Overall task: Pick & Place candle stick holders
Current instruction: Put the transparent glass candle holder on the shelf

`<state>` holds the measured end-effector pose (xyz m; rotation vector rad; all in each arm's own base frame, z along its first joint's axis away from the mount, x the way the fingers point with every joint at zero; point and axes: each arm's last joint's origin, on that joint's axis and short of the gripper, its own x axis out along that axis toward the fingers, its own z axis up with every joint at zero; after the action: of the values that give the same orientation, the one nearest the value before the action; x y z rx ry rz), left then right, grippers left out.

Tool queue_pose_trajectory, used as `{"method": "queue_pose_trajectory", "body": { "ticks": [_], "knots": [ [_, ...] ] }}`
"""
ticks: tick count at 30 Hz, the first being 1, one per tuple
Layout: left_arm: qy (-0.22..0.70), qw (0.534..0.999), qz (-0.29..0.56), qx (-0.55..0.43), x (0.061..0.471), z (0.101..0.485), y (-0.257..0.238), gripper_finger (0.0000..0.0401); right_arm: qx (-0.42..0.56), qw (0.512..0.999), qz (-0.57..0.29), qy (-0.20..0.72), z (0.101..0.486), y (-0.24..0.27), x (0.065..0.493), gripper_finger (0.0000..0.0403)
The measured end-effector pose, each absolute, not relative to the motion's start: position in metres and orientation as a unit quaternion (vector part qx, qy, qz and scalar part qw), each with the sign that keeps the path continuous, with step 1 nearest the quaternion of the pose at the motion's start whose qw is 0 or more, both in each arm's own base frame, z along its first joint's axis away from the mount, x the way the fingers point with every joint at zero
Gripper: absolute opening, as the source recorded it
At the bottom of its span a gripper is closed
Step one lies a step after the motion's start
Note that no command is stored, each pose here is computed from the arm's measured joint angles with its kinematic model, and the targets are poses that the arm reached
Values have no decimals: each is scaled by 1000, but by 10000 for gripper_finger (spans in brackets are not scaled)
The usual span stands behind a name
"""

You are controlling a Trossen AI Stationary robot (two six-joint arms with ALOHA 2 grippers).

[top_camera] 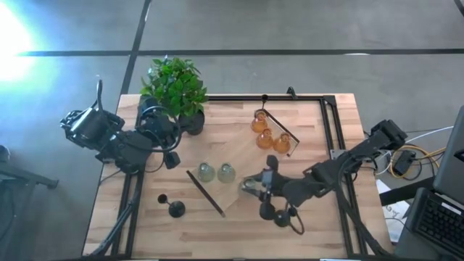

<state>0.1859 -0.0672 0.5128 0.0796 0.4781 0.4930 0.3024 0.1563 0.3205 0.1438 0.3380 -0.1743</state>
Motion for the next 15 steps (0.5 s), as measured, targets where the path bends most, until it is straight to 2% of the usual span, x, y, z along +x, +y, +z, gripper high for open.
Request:
{"method": "queue_pose_trajectory", "body": {
  "ticks": [15],
  "knots": [
    [236, 941, 235, 54, 182, 515, -65, 5, 92, 976, -44, 191, 293, 148, 363, 128]
  ]
}}
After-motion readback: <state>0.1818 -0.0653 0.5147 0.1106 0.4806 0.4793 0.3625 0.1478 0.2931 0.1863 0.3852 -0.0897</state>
